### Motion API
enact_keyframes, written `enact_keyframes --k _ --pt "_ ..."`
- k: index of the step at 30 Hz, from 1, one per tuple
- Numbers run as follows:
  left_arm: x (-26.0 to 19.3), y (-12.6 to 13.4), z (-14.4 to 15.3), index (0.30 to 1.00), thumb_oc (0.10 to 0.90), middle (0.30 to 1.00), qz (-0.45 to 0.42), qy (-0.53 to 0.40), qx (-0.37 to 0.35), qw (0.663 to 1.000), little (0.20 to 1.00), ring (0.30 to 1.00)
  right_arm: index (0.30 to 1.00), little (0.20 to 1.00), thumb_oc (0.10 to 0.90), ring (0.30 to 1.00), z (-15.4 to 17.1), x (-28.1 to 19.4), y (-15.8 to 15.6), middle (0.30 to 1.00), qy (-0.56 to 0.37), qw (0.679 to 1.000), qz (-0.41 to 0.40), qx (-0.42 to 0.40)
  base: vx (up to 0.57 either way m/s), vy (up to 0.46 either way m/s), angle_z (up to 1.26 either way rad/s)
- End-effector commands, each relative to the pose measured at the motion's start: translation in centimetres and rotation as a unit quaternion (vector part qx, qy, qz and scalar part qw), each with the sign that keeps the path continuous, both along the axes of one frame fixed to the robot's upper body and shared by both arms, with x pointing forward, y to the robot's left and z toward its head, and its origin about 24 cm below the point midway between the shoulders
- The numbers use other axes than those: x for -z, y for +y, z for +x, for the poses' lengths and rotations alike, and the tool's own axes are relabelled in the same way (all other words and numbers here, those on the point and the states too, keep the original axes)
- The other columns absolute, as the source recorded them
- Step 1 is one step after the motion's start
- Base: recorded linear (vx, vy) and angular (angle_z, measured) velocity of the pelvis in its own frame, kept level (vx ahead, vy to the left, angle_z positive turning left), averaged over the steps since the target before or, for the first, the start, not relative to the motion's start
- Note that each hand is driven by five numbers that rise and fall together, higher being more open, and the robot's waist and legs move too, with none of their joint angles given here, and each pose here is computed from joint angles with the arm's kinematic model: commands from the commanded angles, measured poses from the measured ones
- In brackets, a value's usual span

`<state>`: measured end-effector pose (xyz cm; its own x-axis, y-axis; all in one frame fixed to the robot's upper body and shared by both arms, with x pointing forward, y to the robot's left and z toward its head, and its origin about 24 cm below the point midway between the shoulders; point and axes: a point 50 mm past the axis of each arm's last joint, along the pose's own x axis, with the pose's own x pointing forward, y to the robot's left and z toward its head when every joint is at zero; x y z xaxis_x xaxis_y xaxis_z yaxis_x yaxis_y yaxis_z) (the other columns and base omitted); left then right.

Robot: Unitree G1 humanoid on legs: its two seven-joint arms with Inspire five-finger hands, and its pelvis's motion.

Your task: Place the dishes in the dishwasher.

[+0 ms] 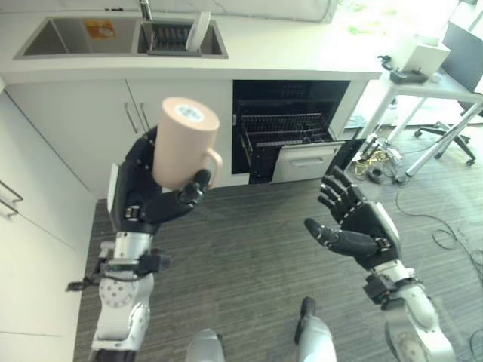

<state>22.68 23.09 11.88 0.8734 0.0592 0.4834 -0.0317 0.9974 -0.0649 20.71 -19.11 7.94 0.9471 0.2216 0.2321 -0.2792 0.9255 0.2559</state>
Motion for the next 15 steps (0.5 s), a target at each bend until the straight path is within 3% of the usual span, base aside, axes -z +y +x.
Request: enact_keyframes --k 1,10,15 --pt "-6.5 -2.2 -1.9 0.3 0.4 0.3 0.048 -0.176 0.047 0.982 0.3 0.3 0.9 0.9 0.8 0.9 -0.1 -5.7 0.6 0.9 -0.159 0.987 0.002 -0.032 0.3 -0.524 0.2" --pt "-6.0 -2.2 -2.4 0.3 0.4 0.3 0.029 -0.159 0.037 0.986 0.3 0.3 0.9 0.9 0.8 0.9 0.9 -6.7 0.6 0.9 -0.158 0.986 -0.028 -0.039 0.25 -0.484 -0.07" --pt "-5.6 -2.8 -2.0 0.3 0.4 0.3 0.023 -0.161 0.056 0.985 0.3 0.3 0.9 0.9 0.8 0.9 0.7 -6.6 -0.2 0.9 -0.159 0.986 -0.043 -0.023 0.16 -0.313 0.03"
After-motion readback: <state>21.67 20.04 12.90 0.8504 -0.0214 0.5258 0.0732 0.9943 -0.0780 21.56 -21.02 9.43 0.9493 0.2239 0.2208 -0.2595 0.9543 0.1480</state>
